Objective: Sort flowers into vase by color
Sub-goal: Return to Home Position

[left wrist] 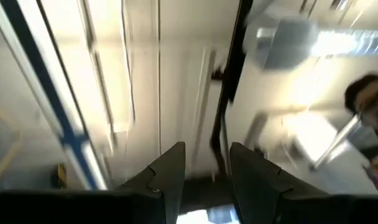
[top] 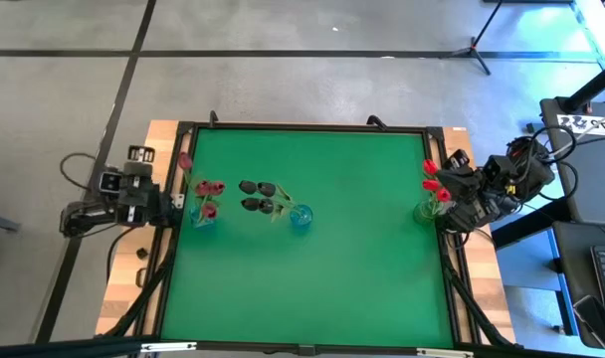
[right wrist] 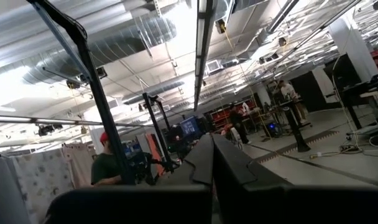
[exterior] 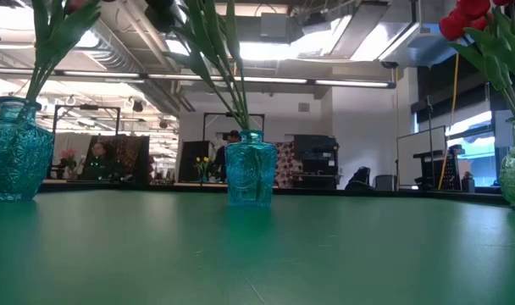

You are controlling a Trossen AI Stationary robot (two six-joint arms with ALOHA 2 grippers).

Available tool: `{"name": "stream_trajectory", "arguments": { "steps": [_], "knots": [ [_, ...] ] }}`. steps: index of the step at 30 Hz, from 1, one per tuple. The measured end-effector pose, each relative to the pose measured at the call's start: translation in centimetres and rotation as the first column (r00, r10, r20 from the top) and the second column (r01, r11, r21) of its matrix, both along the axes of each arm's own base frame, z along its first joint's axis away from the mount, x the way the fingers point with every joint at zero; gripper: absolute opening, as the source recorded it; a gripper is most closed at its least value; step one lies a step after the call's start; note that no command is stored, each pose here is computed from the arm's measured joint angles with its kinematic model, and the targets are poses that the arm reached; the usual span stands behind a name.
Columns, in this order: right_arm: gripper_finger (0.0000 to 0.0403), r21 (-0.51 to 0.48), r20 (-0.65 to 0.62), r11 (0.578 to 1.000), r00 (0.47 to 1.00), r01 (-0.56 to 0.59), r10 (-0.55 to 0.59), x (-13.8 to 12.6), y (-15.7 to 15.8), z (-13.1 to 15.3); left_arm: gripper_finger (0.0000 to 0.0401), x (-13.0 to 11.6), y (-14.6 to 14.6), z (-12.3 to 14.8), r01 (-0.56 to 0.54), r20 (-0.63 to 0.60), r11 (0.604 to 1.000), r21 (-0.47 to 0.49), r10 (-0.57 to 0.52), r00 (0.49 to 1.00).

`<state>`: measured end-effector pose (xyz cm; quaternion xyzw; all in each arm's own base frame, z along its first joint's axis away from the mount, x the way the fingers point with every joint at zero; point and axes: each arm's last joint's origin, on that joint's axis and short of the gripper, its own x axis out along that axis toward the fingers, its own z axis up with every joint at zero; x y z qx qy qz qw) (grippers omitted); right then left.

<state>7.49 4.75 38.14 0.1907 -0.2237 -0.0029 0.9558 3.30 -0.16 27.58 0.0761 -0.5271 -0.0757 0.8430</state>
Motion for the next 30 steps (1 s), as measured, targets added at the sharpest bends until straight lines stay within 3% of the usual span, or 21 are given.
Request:
{"name": "stream_trajectory", "arguments": {
  "steps": [4, 10, 12, 14, 16, 18, 24, 27, 30],
  "knots": [
    [0.0005, 0.007, 0.007, 1.0, 1.0, 0.0, 0.0, -0.2, -0.2, 0.1, 0.0124, -0.5, 0.0, -1.9, 0.003, 0.126, 1.0, 0.0, -0.003, 0.992],
    [0.0005, 0.02, 0.014, 1.0, 1.0, 0.007, -0.007, -0.5, -0.5, 0.2, 0.0124, 0.7, 0.3, -2.3, 0.055, -0.015, 0.996, -0.073, -0.056, 0.998],
    [0.0005, 0.022, 0.015, 1.0, 1.0, 0.007, -0.007, -0.5, -0.6, 0.2, 0.0124, 1.2, 0.1, -2.6, 0.13, -0.101, 0.992, -0.01, -0.13, 0.986],
    [0.0005, 0.023, 0.016, 1.0, 1.0, 0.006, -0.007, -0.5, -0.6, 0.2, 0.0124, 1.4, -0.4, -3.0, 0.256, -0.202, 0.962, 0.098, -0.233, 0.951],
    [0.0005, 0.025, 0.016, 1.0, 1.0, 0.005, -0.006, -0.5, -0.6, 0.2, 0.0124, 1.4, -0.8, -3.2, 0.418, -0.311, 0.894, 0.163, -0.356, 0.881],
    [0.0005, 0.025, 0.016, 1.0, 1.0, 0.005, -0.005, -0.5, -0.6, 0.2, 0.0124, 1.3, -1.2, -3.5, 0.572, -0.436, 0.805, 0.16, -0.462, 0.772],
    [0.0005, 0.034, 0.024, 0.999, 1.0, 0.007, -0.008, -0.8, -0.8, 0.2, 0.0124, 1.0, -1.6, -4.0, 0.792, -0.656, 0.61, -0.001, -0.598, 0.46],
    [0.0005, 0.04, 0.03, 0.999, 1.0, 0.006, -0.008, -0.9, -1.0, 0.3, 0.0124, 0.9, -1.7, -4.2, 0.828, -0.713, 0.558, -0.05, -0.601, 0.362],
    [0.0005, 0.039, 0.029, 0.999, 1.0, 0.007, -0.008, -0.9, -1.0, 0.3, 0.0124, 0.9, -1.8, -4.2, 0.839, -0.721, 0.541, -0.066, -0.606, 0.335]
  ]
}}
